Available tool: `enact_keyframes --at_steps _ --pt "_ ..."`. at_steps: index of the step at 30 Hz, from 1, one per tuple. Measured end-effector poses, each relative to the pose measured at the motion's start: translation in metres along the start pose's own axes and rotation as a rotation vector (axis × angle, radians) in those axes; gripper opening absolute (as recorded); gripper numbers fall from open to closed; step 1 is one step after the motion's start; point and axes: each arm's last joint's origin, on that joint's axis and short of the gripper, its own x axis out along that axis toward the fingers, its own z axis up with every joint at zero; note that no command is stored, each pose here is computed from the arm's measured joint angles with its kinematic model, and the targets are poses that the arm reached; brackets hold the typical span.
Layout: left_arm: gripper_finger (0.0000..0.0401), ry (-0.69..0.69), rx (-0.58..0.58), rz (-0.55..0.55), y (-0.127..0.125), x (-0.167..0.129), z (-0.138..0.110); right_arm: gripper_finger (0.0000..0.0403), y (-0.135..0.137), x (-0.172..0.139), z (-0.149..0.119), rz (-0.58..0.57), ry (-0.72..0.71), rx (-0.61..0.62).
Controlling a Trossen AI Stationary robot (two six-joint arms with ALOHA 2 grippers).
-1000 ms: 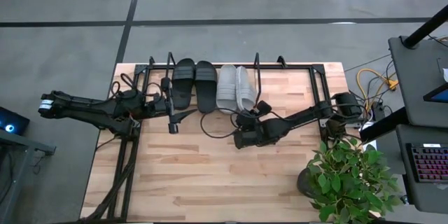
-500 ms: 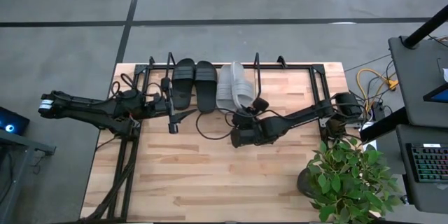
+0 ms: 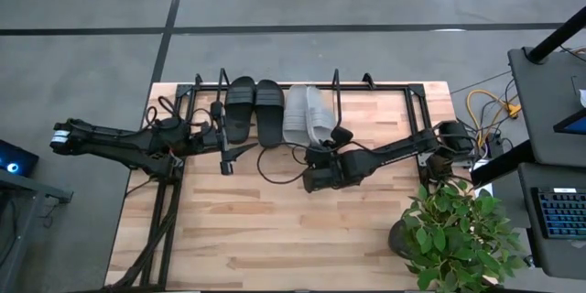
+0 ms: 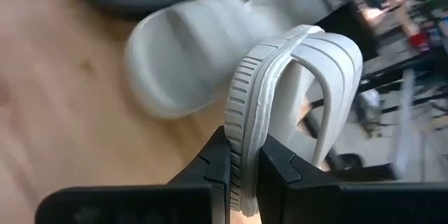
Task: Pick and place slides into the shelf
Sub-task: Adjust the right gray slide from the shelf
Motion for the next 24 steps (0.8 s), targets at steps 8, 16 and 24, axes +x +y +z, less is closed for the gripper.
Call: enact_keyframes --at_steps 8,16,24 --pt "0.0217 0.000 -0.001 0.000 0.000 0.000 0.000 0.0026 -0.001 -0.001 -0.010 -0.037 0.073 -0.025" --pt "0.0217 0.001 -0.001 0.000 0.000 0.000 0.000 0.0026 -0.005 -0.010 0.000 -0.060 0.056 -0.030" --pt "0.0217 0.002 -0.002 -0.001 0.000 0.000 0.000 0.0026 -0.008 -0.015 0.007 -0.034 0.059 -0.009"
